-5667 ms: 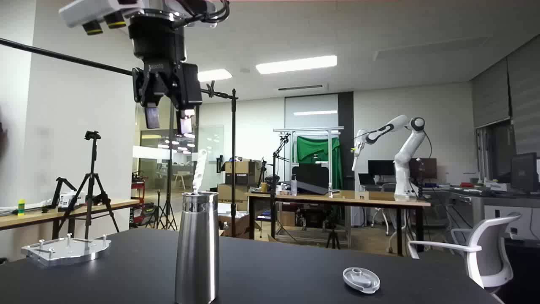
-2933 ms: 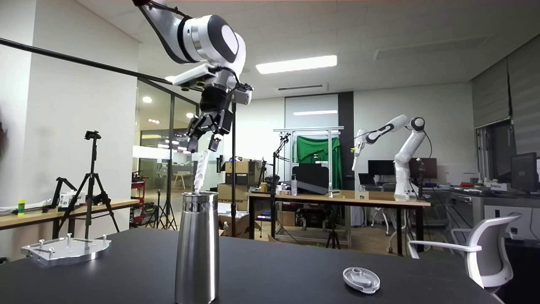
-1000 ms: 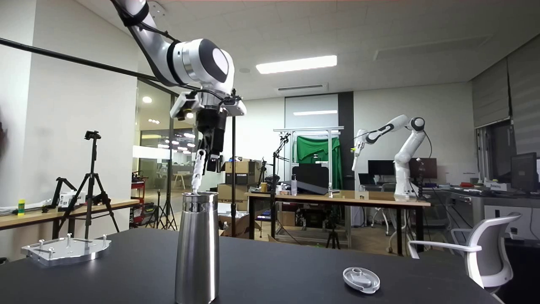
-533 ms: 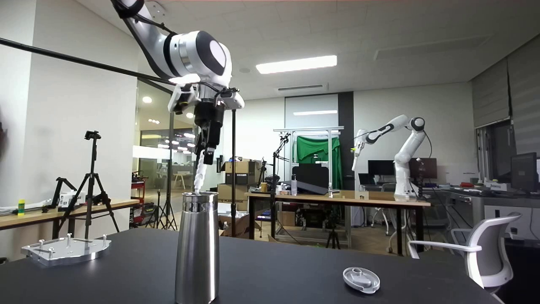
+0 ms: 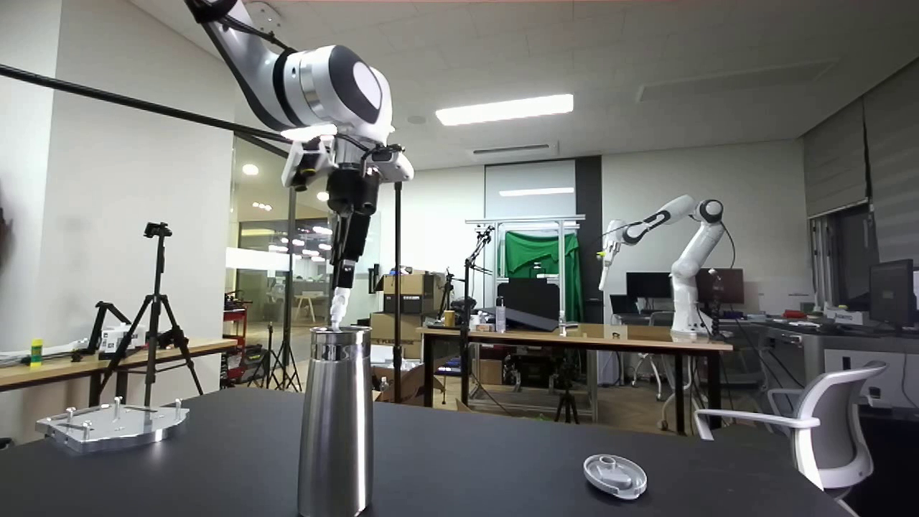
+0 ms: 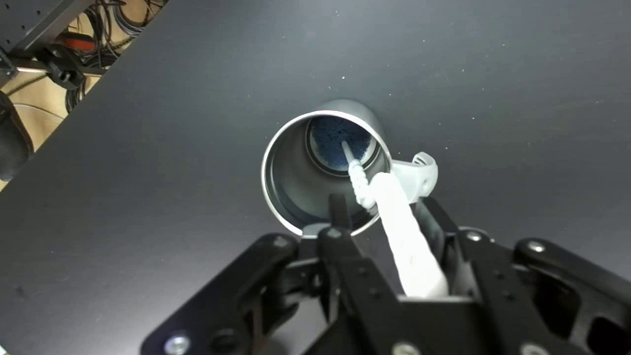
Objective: Use the brush to scrub inside the jar
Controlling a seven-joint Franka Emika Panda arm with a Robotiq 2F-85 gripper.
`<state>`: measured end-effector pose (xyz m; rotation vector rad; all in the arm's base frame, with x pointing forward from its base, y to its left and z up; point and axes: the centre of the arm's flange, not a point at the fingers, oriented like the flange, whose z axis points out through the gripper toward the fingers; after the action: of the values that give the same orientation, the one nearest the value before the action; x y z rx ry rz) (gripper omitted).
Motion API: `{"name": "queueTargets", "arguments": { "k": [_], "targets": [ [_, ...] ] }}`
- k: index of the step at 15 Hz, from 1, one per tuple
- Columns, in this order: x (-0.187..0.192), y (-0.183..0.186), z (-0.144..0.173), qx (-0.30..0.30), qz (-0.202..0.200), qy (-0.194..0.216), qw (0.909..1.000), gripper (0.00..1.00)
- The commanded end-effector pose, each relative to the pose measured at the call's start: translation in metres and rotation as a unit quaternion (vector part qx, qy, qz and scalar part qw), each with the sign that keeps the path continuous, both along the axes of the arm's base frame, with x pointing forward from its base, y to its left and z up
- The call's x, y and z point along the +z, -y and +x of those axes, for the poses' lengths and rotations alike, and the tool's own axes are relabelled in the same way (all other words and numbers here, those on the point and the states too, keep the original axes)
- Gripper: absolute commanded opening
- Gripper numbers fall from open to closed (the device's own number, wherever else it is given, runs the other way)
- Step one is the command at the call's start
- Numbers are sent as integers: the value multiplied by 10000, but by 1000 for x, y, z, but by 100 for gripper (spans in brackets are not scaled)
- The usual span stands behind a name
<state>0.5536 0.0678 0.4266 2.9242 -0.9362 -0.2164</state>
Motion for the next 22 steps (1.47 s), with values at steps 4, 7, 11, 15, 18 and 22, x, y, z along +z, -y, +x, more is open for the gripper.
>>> {"name": "queueTargets", "arguments": {
  "k": [4,7,11,15,18,22],
  "targets": [
    [5,16,-24,691,455,291,9961,0],
    [8,24,-35,1350,751,413,9871,0],
    [13,27,-49,1905,889,183,9775,33],
    [16,25,-38,1162,579,93,9915,61],
    [13,22,-27,563,278,109,9980,81],
    [9,13,-15,5,47,59,10000,100]
  ]
}}
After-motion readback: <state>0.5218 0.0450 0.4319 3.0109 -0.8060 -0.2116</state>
